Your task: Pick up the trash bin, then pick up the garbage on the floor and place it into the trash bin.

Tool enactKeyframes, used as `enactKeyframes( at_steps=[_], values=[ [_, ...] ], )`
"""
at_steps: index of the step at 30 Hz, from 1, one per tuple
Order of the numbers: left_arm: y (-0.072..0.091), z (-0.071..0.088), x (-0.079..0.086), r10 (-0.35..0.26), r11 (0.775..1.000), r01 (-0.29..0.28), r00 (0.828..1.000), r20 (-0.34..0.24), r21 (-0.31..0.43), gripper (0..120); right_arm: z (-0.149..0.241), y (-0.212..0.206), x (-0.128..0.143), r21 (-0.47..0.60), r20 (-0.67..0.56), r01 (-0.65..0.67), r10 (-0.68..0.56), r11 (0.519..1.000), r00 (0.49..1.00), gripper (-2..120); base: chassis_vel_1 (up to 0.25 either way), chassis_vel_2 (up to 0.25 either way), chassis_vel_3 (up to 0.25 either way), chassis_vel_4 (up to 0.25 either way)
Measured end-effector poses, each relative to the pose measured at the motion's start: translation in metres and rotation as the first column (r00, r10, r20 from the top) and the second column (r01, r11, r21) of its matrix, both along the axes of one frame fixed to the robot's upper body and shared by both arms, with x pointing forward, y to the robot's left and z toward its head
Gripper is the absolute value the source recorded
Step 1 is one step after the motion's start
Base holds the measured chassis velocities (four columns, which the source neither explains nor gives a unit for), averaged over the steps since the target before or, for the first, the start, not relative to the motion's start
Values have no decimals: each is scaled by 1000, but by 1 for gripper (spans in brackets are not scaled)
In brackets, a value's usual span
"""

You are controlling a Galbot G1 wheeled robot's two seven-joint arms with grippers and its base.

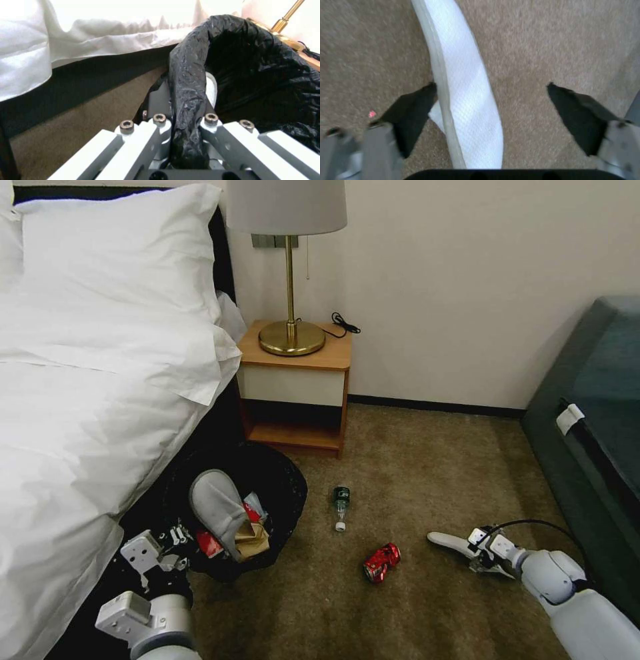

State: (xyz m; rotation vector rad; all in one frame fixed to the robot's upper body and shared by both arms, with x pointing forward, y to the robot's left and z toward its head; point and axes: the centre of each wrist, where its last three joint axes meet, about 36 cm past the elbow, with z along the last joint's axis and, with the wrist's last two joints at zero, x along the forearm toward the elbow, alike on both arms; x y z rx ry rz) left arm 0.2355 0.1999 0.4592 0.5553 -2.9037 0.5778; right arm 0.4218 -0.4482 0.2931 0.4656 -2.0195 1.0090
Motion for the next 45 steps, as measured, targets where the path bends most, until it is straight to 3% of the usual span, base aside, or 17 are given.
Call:
enactKeyframes(
  at_steps=[1, 6, 9, 13, 17, 19, 21, 27, 28, 31, 33, 45],
  values=[
    [0, 0, 0, 0, 1000, 0, 1000, 0, 0, 4, 0, 0, 0, 0, 0, 0, 0, 1000, 1000, 85, 0, 0, 0, 0],
    [0, 0, -1, 0, 1000, 0, 1000, -2, 1, 4, -14, -3, 6, 17, -16, 9, -9, 1000, 1000, 62, 0, 0, 0, 0],
    [0, 0, -1, 0, 1000, 0, 1000, -2, 1, 4, -19, -2, 7, 18, -24, 11, -11, 1000, 1000, 57, 0, 0, 0, 0],
    [2, 1, -2, 5, 1000, -5, 1000, -1, 7, 4, -34, 3, 12, 15, -44, 17, -17, 1000, 999, 38, 0, 0, 0, 0],
    [3, 1, -2, 5, 1000, -5, 1000, -1, 8, 4, -40, 5, 14, 15, -48, 20, -19, 1000, 999, 30, 0, 0, 0, 0],
    [3, 2, -2, 6, 1000, -6, 1000, 0, 8, 4, -44, 7, 14, 15, -49, 20, -19, 1000, 999, 18, 0, 0, 0, 0],
    [3, 2, -1, 5, 1000, -5, 1000, 1, 7, 4, -43, 8, 12, 15, -47, 15, -15, 1000, 999, 16, 0, 0, 0, 0],
    [3, -1, 1, 4, 1000, -4, 1000, 0, 5, 4, -24, 13, 5, 25, -11, -26, 26, 999, 1000, 30, 0, 0, 0, 0],
    [3, -1, 1, 3, 1000, -3, 1000, -1, 4, 4, -15, 18, 1, 32, 5, -50, 50, 998, 999, 38, 0, 0, 0, 0],
    [2, -2, 2, 3, 1000, -3, 1000, 0, 3, 4, -12, 21, -1, 33, 10, -60, 60, 998, 998, 42, 0, 0, 0, 0],
    [2, -2, 2, 0, 1000, 0, 1000, 0, 1, 4, -7, 23, -8, 23, 15, -76, 75, 997, 997, 55, 0, 0, 0, 0],
    [3, -2, 2, 0, 1000, 0, 1000, 1, 1, 4, -14, 18, -10, 11, 2, -53, 53, 999, 999, 99, 0, 0, 0, 0]
  ],
)
